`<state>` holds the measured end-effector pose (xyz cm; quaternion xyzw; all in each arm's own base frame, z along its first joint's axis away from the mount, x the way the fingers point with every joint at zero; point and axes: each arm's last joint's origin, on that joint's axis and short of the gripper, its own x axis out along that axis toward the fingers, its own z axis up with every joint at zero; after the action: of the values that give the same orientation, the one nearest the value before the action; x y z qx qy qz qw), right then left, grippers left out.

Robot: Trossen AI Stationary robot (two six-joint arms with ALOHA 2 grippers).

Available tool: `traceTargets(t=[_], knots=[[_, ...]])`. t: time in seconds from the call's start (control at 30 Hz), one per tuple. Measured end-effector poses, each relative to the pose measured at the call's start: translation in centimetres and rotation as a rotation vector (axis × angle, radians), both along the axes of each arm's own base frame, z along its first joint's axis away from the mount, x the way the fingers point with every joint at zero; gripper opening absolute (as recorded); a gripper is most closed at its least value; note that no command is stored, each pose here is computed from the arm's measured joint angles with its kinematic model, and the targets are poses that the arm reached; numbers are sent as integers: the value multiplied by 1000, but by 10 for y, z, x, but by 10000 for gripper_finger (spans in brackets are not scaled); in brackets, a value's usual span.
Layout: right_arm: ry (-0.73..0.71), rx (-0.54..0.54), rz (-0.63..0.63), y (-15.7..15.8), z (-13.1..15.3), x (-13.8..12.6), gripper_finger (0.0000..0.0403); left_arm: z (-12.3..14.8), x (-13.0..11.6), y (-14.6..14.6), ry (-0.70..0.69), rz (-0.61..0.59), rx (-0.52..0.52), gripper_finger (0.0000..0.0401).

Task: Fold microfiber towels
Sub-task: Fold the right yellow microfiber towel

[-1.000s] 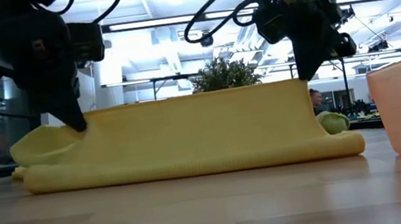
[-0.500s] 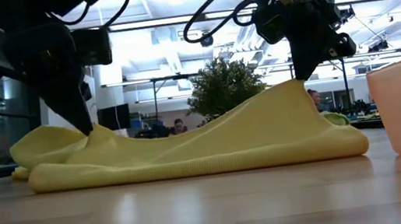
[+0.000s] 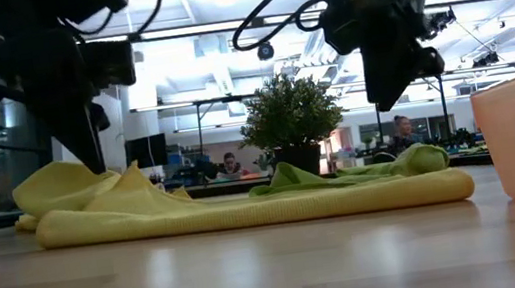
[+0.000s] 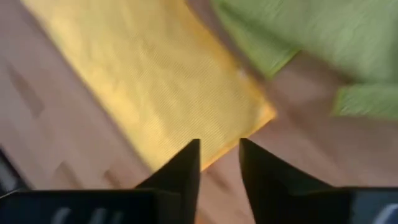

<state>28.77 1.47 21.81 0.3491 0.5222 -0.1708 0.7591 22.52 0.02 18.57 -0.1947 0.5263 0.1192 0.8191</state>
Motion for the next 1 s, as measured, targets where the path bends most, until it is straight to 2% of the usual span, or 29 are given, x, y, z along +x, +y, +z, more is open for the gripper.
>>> traceTargets(t=[0.2, 0.37, 0.67, 0.83, 1.0], knots=[[-26, -66, 61, -15, 8, 1, 185, 23, -7, -3, -140, -11, 6, 147], [-19, -96, 142, -16, 15, -8, 205, 28, -6, -22, -197, -109, -15, 147], [3, -125, 213, -12, 23, -20, 206, -6, 19, -70, -186, -377, 36, 147], [-6, -130, 218, -12, 24, -20, 206, -37, 29, -77, -81, -397, 105, 147], [-8, -134, 228, -13, 24, -19, 206, -50, 31, -77, -17, -414, 129, 147]])
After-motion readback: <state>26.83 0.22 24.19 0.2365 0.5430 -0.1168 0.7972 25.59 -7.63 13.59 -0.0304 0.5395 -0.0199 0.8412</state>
